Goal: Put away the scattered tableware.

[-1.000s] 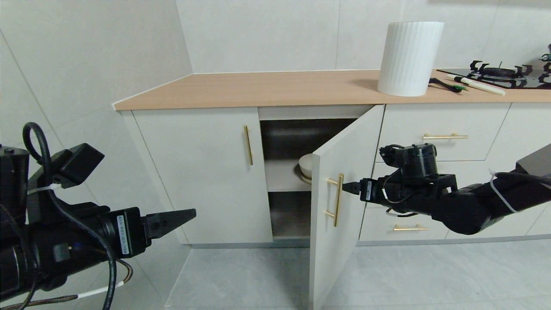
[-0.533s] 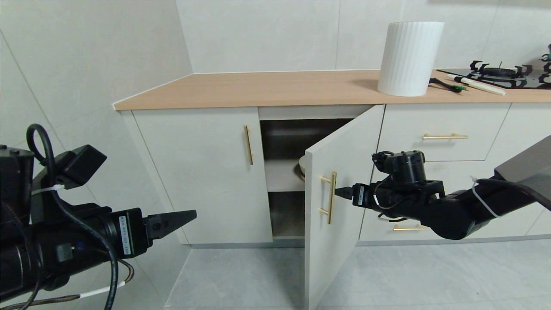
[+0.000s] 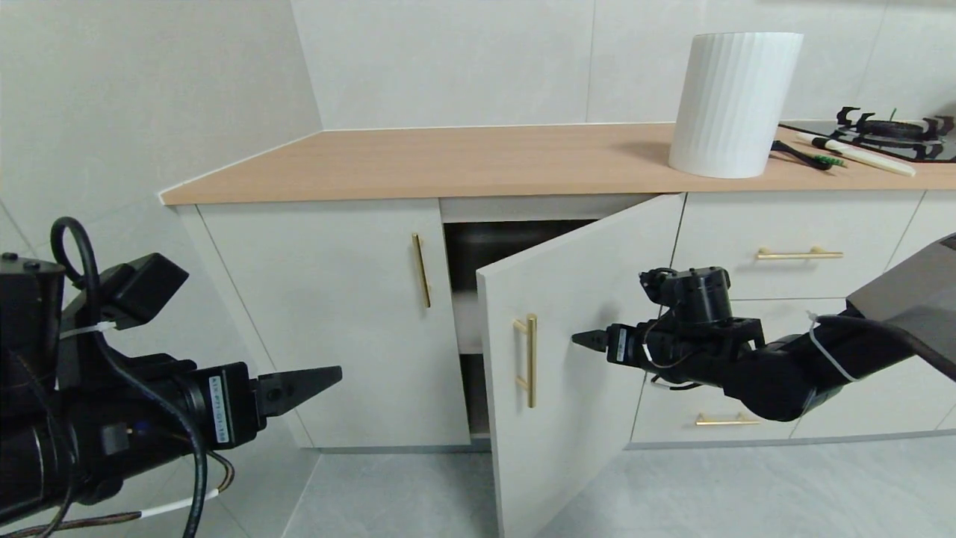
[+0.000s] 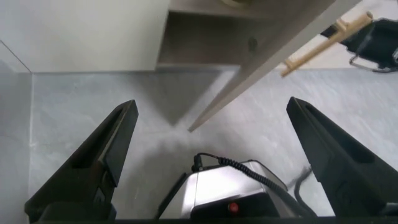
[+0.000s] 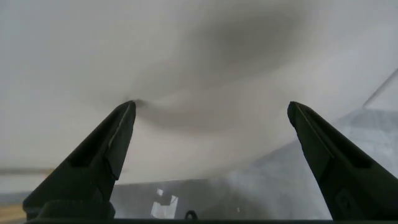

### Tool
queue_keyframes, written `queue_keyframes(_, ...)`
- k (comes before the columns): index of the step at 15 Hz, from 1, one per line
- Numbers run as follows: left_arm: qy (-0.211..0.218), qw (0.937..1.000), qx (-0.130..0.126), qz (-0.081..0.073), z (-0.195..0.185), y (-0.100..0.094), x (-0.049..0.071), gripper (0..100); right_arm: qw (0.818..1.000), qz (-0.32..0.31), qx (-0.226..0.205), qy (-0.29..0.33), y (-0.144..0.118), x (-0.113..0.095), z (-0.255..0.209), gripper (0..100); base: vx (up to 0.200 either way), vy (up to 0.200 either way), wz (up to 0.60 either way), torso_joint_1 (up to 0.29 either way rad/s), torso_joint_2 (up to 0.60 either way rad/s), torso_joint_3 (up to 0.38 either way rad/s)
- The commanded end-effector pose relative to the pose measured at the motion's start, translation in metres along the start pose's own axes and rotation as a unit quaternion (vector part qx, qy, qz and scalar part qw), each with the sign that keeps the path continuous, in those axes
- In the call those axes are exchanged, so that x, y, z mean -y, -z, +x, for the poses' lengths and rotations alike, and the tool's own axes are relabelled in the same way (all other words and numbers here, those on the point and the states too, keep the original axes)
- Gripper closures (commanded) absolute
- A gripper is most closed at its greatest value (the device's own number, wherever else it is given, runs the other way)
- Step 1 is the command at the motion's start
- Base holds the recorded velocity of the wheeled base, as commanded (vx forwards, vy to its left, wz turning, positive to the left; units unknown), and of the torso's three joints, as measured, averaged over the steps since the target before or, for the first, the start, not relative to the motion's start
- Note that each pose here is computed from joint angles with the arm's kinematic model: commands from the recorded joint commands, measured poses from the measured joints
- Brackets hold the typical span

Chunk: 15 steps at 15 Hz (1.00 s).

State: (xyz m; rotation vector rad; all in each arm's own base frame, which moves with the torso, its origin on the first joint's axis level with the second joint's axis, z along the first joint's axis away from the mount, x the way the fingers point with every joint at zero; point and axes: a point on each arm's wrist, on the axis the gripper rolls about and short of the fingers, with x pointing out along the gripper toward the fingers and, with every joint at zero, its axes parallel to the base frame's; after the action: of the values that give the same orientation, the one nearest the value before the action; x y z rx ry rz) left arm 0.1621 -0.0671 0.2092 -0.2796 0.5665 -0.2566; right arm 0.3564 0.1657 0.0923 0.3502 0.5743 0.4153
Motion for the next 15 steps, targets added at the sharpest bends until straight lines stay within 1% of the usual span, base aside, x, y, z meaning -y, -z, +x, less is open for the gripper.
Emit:
queue_keyframes(1,0.000,1.0000,0.001,0.000,0.000,0.000,0.000,0,1.000,-0.001,-0.003,-0.005,0.002,-0.005,0.000,0,0.000,0.000,0.00,0.000,0.00,0.000)
queue_keyframes(2,0.000,1.0000,0.000,0.000,0.000,0.000,0.000,0,1.000,0.005,-0.003,-0.012,0.003,-0.010,0.001,0,0.000,0.000,0.00,0.000,0.00,0.000)
queue_keyframes(3,0.000,1.0000,0.000,0.000,0.000,0.000,0.000,0,1.000,0.005,-0.003,-0.012,0.003,-0.010,0.001,0,0.000,0.000,0.00,0.000,0.00,0.000)
queue_keyframes(4,0.001,1.0000,-0.001,0.000,0.001,0.000,0.000,0,0.999,0.028,0.003,-0.030,0.005,-0.022,0.009,0,0.000,0.000,0.00,0.000,0.00,0.000)
queue_keyframes(5,0.001,1.0000,-0.001,0.000,0.001,0.000,0.000,0,0.999,0.037,0.012,-0.032,0.007,-0.025,0.016,0,0.000,0.000,0.00,0.000,0.00,0.000)
queue_keyframes(7,0.000,1.0000,-0.001,0.000,0.001,0.000,0.000,0,0.998,0.043,0.030,-0.018,0.009,-0.025,0.030,0,0.000,0.000,0.00,0.000,0.00,0.000)
queue_keyframes(8,0.001,1.0000,0.000,0.000,0.000,0.000,0.000,0,0.996,0.066,0.062,0.011,0.006,-0.023,0.052,0,0.000,0.000,0.00,0.000,0.00,0.000)
queue_keyframes(9,0.001,1.0000,0.000,-0.001,0.000,0.000,0.000,0,0.993,0.085,0.078,0.023,0.003,-0.023,0.062,0,0.000,0.000,0.00,0.000,0.00,0.000)
queue_keyframes(12,0.000,1.0000,-0.003,-0.002,0.002,0.000,0.000,0,0.988,0.109,0.105,0.039,0.001,-0.022,0.082,0,0.000,0.000,0.00,0.000,0.00,0.000)
queue_keyframes(13,0.000,1.0000,-0.003,-0.002,0.002,0.000,0.000,0,0.988,0.109,0.105,0.039,0.001,-0.022,0.082,0,0.000,0.000,0.00,0.000,0.00,0.000)
queue_keyframes(14,0.000,1.0000,-0.003,-0.002,0.002,0.000,0.000,0,0.982,0.133,0.124,0.046,-0.003,-0.021,0.091,0,0.000,0.000,0.00,0.000,0.00,0.000)
queue_keyframes(15,-0.001,1.0000,-0.004,-0.002,0.002,0.000,0.000,0,0.981,0.137,0.129,0.048,-0.004,-0.019,0.094,0,0.000,0.000,0.00,0.000,0.00,0.000)
